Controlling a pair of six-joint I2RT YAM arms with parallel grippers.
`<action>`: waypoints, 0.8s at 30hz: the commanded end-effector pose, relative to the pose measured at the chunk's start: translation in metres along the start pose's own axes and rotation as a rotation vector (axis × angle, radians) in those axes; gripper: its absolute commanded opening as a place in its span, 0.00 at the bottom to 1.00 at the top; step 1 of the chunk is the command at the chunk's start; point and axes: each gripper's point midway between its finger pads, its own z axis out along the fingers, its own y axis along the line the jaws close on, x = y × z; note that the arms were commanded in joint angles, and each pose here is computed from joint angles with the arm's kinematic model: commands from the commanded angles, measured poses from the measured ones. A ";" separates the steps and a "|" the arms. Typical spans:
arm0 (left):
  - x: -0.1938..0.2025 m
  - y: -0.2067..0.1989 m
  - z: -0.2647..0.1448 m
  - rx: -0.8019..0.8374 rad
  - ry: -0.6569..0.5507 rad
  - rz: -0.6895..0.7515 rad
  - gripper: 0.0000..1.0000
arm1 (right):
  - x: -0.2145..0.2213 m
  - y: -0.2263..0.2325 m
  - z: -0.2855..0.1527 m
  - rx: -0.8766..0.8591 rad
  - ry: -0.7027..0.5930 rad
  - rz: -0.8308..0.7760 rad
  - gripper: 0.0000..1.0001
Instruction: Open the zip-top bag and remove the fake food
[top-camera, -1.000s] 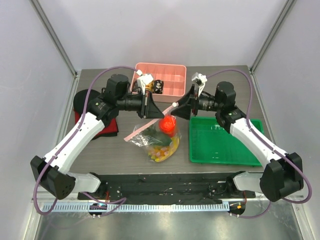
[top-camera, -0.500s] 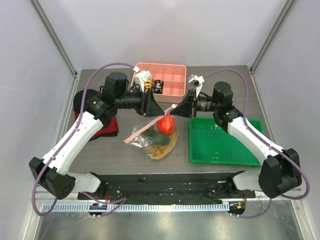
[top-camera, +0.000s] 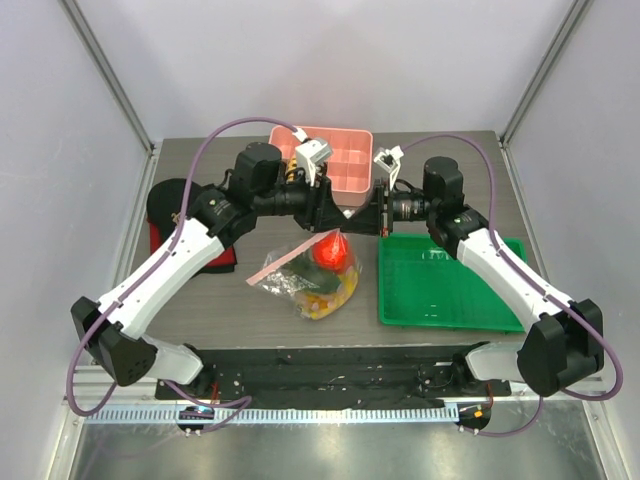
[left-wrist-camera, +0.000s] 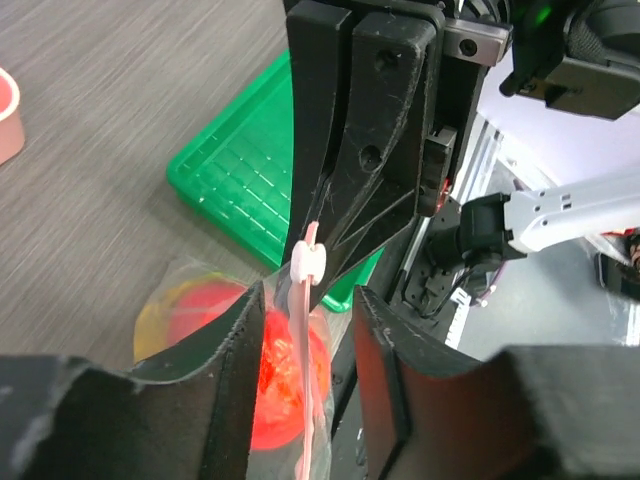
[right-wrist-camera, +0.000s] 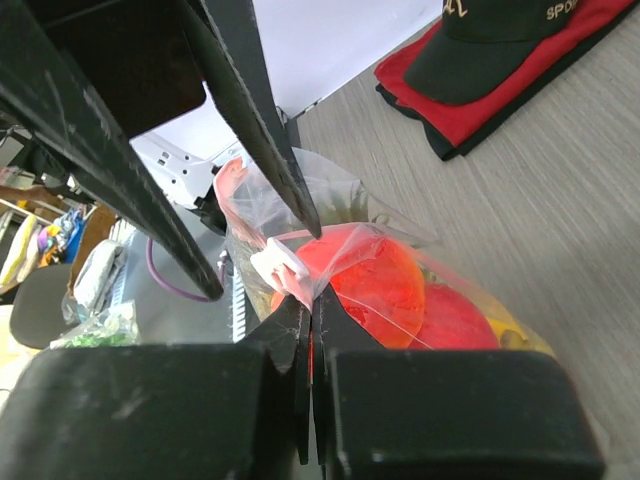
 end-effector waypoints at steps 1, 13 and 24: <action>-0.024 -0.010 0.002 0.043 -0.064 0.096 0.44 | -0.017 0.019 0.000 -0.038 -0.014 -0.026 0.02; -0.022 0.000 0.014 0.014 -0.045 0.096 0.23 | -0.015 0.023 0.000 -0.039 -0.009 -0.028 0.02; -0.006 0.005 0.007 -0.025 -0.005 0.089 0.00 | -0.030 0.008 0.001 0.082 -0.099 -0.059 0.01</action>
